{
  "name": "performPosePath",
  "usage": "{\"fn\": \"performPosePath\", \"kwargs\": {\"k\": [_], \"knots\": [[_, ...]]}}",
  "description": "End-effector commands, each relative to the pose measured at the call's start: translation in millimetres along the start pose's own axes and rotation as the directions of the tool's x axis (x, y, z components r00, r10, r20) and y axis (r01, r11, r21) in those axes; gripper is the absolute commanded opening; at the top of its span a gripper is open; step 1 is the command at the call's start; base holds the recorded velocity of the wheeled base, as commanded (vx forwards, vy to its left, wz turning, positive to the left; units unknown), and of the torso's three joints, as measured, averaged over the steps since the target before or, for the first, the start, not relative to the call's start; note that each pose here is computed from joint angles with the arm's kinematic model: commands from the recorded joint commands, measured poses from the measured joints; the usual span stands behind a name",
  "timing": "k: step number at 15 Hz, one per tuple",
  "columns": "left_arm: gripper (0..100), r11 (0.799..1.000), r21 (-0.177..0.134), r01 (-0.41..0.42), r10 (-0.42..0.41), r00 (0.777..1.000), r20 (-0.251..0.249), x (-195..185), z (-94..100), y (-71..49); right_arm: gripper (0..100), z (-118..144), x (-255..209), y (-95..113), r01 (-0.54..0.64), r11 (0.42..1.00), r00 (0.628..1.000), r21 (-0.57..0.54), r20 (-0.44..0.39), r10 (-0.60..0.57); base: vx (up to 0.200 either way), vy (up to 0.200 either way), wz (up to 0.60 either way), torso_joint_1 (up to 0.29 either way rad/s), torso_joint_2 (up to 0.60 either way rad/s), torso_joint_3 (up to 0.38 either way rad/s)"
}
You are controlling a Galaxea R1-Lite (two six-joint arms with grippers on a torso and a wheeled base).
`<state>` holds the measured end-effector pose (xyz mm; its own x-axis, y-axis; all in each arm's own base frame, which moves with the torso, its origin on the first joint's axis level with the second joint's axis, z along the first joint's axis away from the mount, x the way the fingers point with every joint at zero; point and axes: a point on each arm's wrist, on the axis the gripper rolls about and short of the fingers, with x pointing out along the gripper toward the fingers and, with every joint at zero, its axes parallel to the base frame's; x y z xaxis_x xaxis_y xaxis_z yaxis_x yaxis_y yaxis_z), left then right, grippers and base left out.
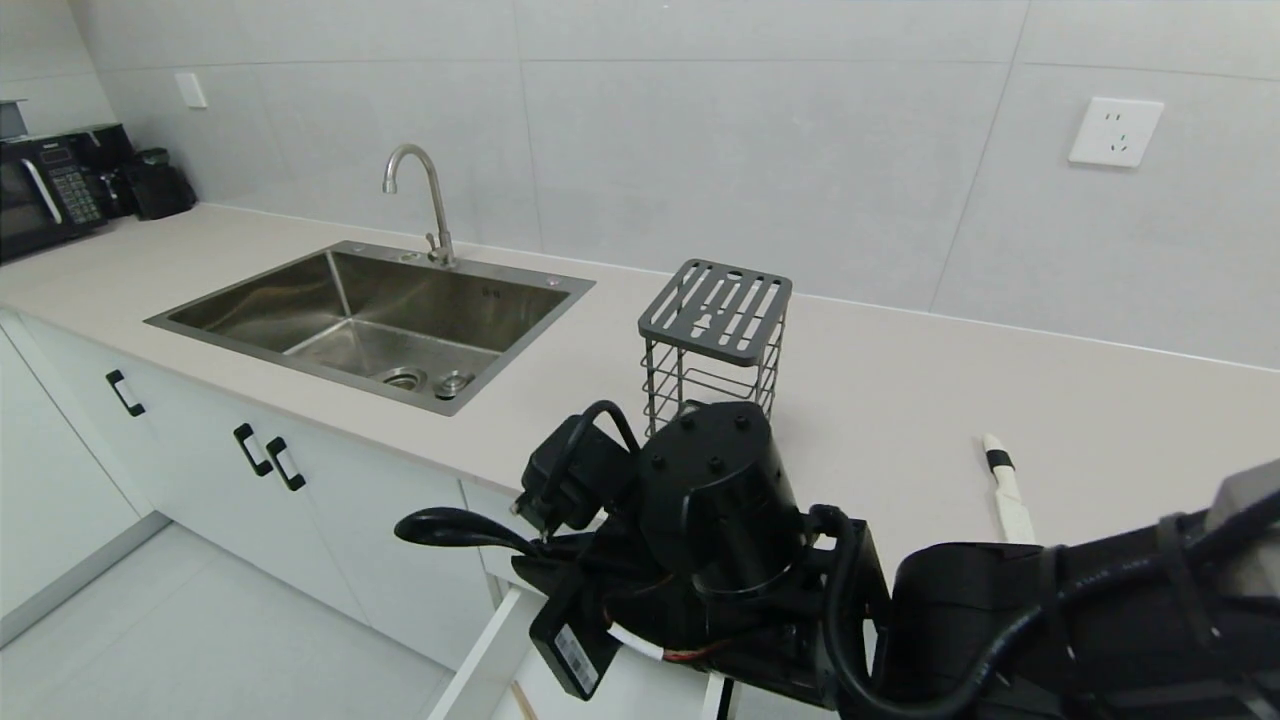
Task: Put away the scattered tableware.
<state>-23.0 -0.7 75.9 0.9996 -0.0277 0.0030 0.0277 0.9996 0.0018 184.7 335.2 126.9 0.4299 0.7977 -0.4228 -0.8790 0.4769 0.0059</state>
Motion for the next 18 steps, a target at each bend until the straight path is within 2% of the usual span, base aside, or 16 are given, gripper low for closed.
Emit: {"fn": "performPosePath", "kwargs": {"k": [1, 4, 7, 13, 18], "knots": [[100, 1.000, 0.000, 0.000, 0.000, 1.000, -0.001, 0.1, 0.0, 0.0, 0, -1.1, 12.2, 1.5, -0.002, 0.999, 1.000, 0.047, -0.002, 0.002, 0.000, 0.000, 0.00, -0.046, 0.09, 0.051], [100, 1.000, 0.000, 0.000, 0.000, 1.000, -0.001, 0.1, 0.0, 0.0, 0, -9.3, 21.1, 0.7, 0.007, 0.998, 1.000, 0.070, -0.025, -0.005, 0.000, 0.000, 0.00, -0.204, 0.40, 0.196], [100, 1.000, 0.000, 0.000, 0.000, 1.000, -0.001, 0.1, 0.0, 0.0, 0, -6.9, 20.9, 1.9, 0.006, 0.996, 1.000, 0.093, -0.019, -0.004, 0.000, 0.000, 0.00, -0.258, 0.50, 0.245], [100, 1.000, 0.000, 0.000, 0.000, 1.000, -0.001, 0.1, 0.0, 0.0, 0, -14.9, 19.5, 5.5, -0.003, 0.997, 0.999, 0.074, -0.050, 0.007, 0.000, 0.000, 0.00, -0.261, 0.50, 0.240], [100, 1.000, 0.000, 0.000, 0.000, 1.000, -0.001, 0.1, 0.0, 0.0, 0, -19.1, 18.8, 4.3, -0.003, 1.000, 0.996, 0.011, -0.091, 0.004, 0.000, 0.000, 0.00, -0.251, 0.48, 0.225]]}}
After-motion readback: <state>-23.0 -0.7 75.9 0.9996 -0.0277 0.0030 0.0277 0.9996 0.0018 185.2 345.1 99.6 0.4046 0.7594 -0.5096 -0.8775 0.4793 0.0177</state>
